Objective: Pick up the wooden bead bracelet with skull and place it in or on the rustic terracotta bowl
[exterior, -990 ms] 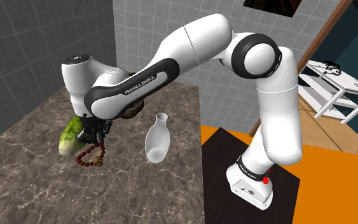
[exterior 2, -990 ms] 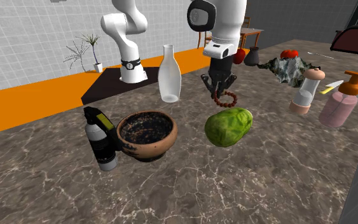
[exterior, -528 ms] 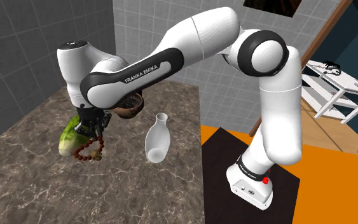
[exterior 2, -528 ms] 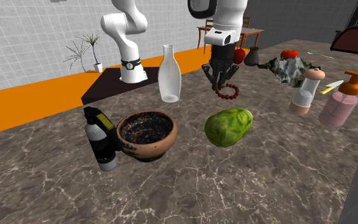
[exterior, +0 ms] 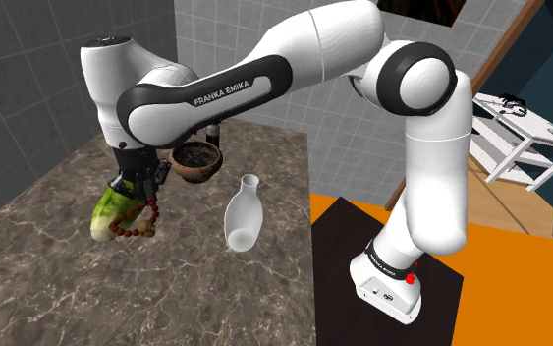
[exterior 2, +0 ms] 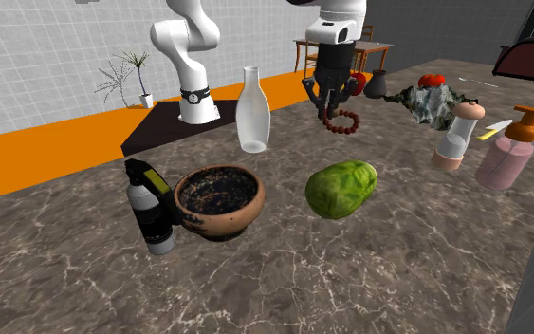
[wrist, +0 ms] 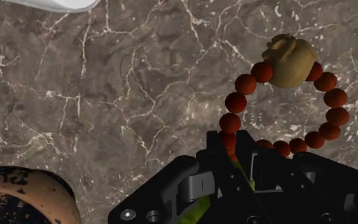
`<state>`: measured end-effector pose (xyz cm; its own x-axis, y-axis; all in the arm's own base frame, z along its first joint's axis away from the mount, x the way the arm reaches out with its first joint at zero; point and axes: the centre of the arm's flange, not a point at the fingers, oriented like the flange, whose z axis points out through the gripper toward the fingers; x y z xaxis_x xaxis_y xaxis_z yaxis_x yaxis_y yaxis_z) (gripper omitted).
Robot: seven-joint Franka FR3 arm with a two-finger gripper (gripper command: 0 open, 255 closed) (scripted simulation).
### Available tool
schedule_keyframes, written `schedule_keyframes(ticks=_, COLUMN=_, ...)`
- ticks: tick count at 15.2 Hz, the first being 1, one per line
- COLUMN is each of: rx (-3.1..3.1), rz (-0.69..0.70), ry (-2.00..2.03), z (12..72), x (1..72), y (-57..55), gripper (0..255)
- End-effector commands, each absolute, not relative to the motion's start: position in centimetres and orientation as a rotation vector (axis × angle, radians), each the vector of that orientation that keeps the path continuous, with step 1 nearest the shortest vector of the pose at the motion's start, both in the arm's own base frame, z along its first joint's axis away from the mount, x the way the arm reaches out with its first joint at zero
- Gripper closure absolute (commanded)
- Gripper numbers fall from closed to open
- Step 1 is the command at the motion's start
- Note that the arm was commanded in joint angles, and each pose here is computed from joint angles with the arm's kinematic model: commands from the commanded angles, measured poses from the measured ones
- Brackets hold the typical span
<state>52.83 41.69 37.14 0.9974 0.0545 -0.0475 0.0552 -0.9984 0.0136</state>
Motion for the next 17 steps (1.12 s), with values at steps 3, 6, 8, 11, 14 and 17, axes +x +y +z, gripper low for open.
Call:
schedule_keyframes(ticks=3, rx=3.124, rz=-0.074, ry=0.086, z=39.3, x=52.8, y=41.7, gripper=255)
schedule_keyframes(ticks=6, rx=3.124, rz=-0.074, ry=0.086, z=40.0, x=53.4, y=40.6, gripper=255)
schedule_keyframes(ticks=8, rx=3.124, rz=-0.074, ry=0.086, z=40.1, x=54.8, y=38.3, gripper=255)
schedule_keyframes(ticks=11, rx=3.124, rz=-0.074, ry=0.086, z=40.3, x=56.8, y=34.9, gripper=255)
schedule_keyframes(ticks=14, rx=3.124, rz=-0.074, ry=0.086, z=40.5, x=58.8, y=31.5, gripper=255)
schedule_keyframes(ticks=17, rx=3.124, rz=-0.074, ry=0.086, z=40.6, x=60.8, y=28.1, gripper=255)
